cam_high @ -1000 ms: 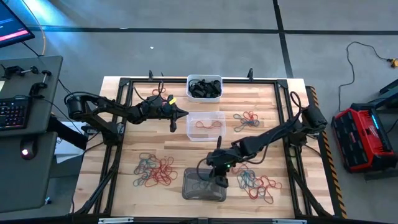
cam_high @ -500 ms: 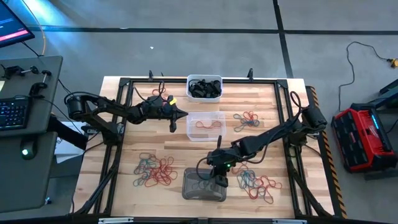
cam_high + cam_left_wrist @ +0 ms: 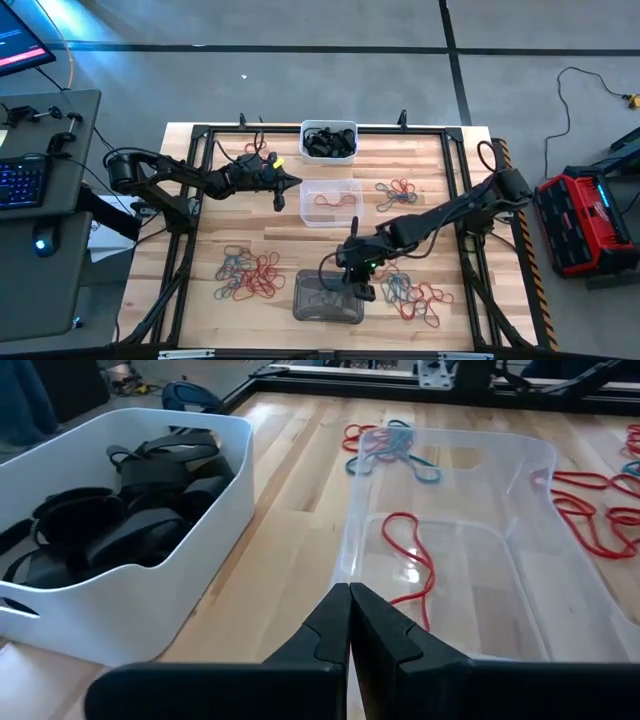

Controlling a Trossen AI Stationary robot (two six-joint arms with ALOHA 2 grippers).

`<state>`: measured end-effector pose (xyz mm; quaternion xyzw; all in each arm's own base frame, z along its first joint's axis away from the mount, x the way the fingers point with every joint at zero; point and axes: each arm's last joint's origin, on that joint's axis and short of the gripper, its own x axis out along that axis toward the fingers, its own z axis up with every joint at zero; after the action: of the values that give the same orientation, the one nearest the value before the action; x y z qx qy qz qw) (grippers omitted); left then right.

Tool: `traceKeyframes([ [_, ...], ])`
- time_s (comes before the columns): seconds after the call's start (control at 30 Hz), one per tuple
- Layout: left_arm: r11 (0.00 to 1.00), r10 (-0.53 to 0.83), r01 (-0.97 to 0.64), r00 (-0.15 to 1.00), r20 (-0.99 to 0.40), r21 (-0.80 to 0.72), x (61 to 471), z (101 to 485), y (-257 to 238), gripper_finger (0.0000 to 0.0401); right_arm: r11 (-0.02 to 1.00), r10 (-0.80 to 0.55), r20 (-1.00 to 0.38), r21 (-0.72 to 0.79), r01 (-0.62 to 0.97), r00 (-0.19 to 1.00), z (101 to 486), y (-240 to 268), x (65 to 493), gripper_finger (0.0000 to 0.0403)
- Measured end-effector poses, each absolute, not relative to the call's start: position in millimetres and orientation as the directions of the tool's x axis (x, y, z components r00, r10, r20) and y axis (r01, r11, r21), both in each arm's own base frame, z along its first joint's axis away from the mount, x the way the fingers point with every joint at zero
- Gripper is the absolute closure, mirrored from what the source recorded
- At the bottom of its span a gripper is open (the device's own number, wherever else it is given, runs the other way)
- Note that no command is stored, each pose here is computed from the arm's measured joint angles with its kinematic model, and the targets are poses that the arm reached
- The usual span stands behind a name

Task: Sort rubber bands into baskets
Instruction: Put the blue rubber band into the black bin

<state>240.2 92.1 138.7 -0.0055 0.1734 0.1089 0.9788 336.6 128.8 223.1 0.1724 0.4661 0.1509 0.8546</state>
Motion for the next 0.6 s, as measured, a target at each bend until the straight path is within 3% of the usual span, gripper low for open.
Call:
traceKeyframes([
  [0.27,0.976,0.211,-0.217,0.914,-0.347,0.022,239.9,138.0,92.1,0.0401,0.917,0.393,-0.73,0.357,-0.177,0.559,251.3,123.9,319.5,0.0401],
  [0.6,0.974,0.212,-0.228,0.918,-0.336,-0.007,240.3,139.1,92.2,0.0401,0.96,0.257,-0.776,0.275,-0.059,0.576,250.2,79.0,279.9,0.0403],
])
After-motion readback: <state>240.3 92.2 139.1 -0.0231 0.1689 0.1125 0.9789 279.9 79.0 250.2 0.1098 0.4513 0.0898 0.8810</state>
